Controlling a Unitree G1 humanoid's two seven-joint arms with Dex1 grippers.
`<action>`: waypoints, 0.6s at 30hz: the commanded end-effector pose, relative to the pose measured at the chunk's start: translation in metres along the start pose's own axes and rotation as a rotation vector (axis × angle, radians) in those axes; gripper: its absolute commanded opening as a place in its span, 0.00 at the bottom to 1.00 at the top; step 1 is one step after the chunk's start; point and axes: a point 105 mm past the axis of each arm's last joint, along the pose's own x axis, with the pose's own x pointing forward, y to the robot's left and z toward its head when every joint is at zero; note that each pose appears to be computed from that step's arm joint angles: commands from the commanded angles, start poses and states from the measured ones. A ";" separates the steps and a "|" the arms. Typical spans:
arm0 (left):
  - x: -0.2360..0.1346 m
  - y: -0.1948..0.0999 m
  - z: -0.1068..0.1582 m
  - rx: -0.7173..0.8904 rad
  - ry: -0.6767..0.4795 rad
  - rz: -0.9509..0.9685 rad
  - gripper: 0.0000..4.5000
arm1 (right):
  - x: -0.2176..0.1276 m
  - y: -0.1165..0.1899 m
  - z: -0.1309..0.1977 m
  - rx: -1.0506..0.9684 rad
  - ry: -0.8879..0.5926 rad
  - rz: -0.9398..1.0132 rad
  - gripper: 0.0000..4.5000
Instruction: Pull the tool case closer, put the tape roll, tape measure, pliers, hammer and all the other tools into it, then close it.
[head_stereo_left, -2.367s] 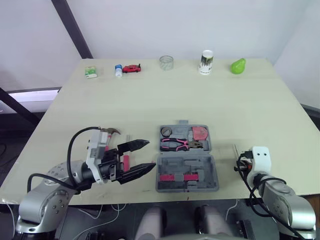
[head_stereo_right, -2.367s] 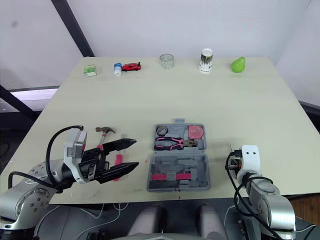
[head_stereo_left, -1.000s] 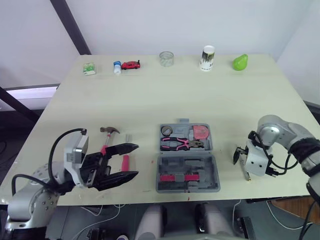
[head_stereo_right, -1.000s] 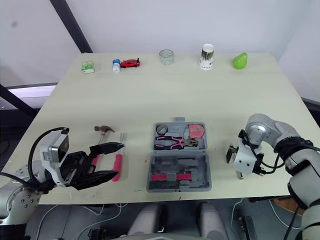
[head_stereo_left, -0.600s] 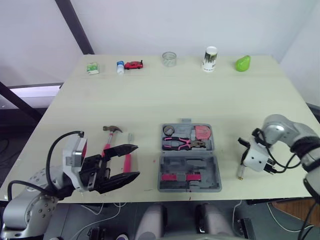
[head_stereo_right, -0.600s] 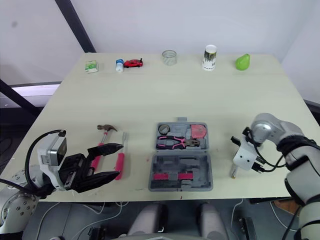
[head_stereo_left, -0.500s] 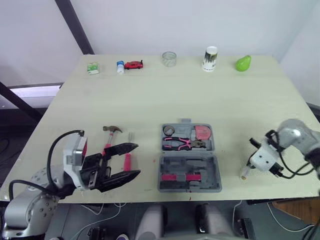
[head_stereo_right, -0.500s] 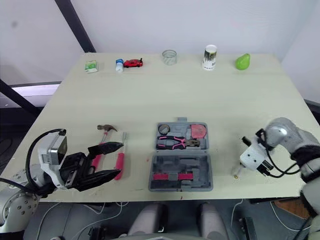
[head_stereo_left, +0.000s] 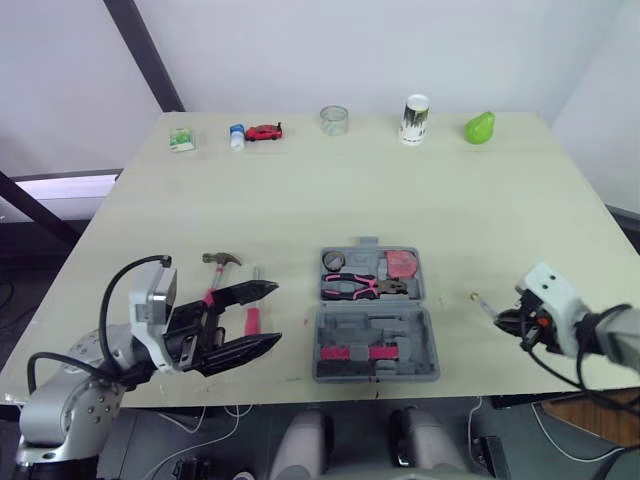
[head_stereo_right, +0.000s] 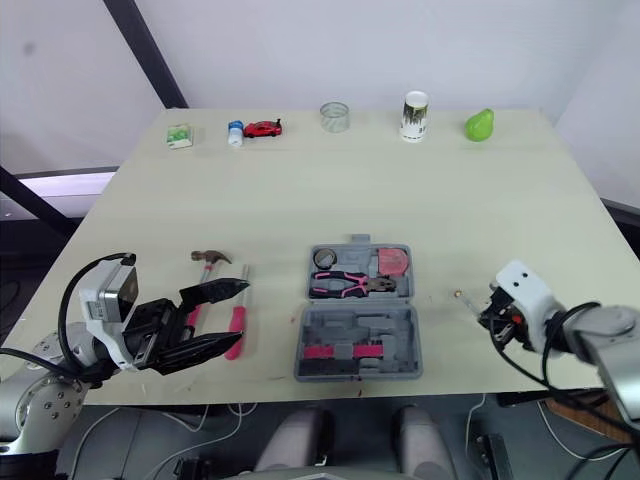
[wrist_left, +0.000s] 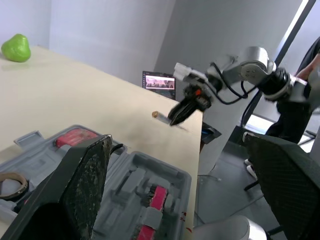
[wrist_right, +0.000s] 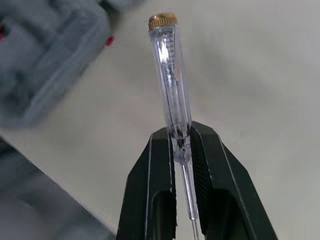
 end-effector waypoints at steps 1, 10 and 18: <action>0.001 -0.001 0.004 0.024 -0.001 -0.026 1.00 | 0.001 -0.003 0.004 0.140 -0.010 -0.089 0.01; -0.004 -0.002 0.000 0.006 0.001 -0.040 1.00 | 0.038 -0.012 0.003 0.295 -0.036 -0.154 0.01; -0.007 -0.003 -0.004 0.004 0.019 -0.054 1.00 | 0.049 -0.024 -0.011 0.342 -0.146 -0.172 0.49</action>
